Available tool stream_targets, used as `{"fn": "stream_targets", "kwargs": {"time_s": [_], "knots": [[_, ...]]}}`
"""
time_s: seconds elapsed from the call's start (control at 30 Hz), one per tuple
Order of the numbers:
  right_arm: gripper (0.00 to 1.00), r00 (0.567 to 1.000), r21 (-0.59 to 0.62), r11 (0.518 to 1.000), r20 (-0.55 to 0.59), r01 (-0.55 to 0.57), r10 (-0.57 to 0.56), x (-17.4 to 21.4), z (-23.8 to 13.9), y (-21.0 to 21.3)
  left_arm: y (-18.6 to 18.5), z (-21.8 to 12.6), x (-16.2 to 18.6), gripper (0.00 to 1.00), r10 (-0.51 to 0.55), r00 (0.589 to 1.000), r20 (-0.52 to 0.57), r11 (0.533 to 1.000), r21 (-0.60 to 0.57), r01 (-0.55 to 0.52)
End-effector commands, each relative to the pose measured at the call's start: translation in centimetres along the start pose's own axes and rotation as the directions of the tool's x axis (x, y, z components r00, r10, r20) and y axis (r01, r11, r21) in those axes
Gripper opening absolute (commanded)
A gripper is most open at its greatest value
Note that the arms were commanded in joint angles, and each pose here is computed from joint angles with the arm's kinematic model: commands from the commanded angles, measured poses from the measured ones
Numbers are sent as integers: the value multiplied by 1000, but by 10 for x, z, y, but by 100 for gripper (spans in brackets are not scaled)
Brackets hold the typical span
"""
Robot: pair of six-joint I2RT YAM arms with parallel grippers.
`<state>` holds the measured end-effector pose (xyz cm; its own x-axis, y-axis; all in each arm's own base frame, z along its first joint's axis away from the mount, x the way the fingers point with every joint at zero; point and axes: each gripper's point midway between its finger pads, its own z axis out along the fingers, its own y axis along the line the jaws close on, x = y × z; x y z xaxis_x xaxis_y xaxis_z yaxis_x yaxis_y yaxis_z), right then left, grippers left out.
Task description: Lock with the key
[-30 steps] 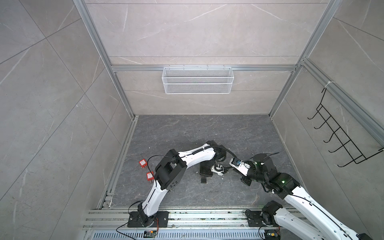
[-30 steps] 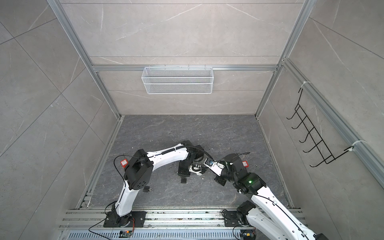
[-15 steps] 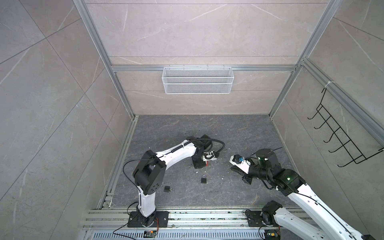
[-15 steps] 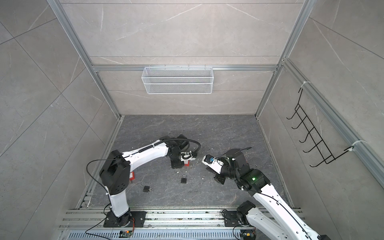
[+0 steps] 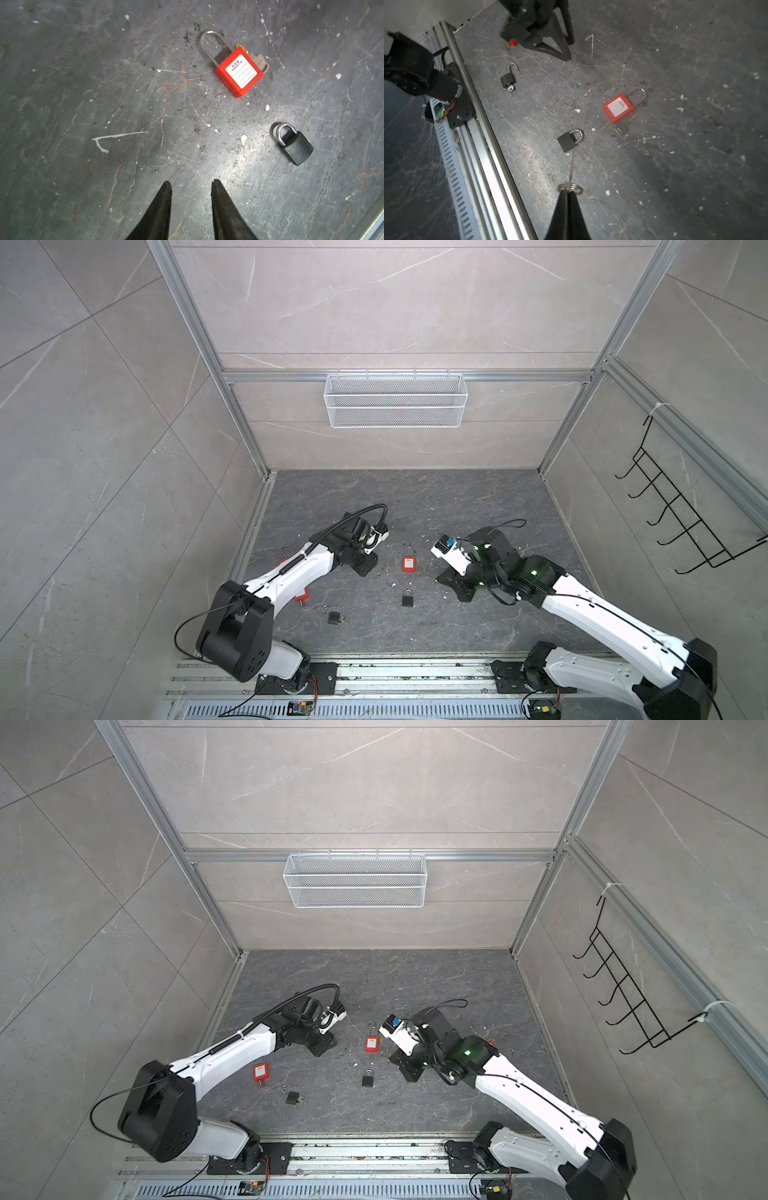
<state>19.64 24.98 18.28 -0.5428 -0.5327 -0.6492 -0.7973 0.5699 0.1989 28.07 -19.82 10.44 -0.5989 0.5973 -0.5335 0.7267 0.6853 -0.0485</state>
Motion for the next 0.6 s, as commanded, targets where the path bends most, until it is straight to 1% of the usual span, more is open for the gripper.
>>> {"fn": "stream_targets", "kwargs": {"time_s": [0.0,0.1,0.23,0.43,0.57], "knots": [[0,974,98,973,-62,-209,216,7,21,-5,-9,-20,-20,35,-72,984,160,997,28,68],[0,956,159,954,-111,-254,273,24,41,0,-10,-26,-14,35,-89,977,195,996,25,86],[0,929,214,921,-110,-325,354,41,64,-2,-12,-28,-5,36,-102,974,201,995,27,99],[0,916,283,904,-149,-321,372,61,95,-11,-17,-29,0,35,-149,969,200,988,60,139],[0,918,308,896,-134,-319,373,63,106,-18,-24,-33,1,35,-185,961,208,981,103,166]]}}
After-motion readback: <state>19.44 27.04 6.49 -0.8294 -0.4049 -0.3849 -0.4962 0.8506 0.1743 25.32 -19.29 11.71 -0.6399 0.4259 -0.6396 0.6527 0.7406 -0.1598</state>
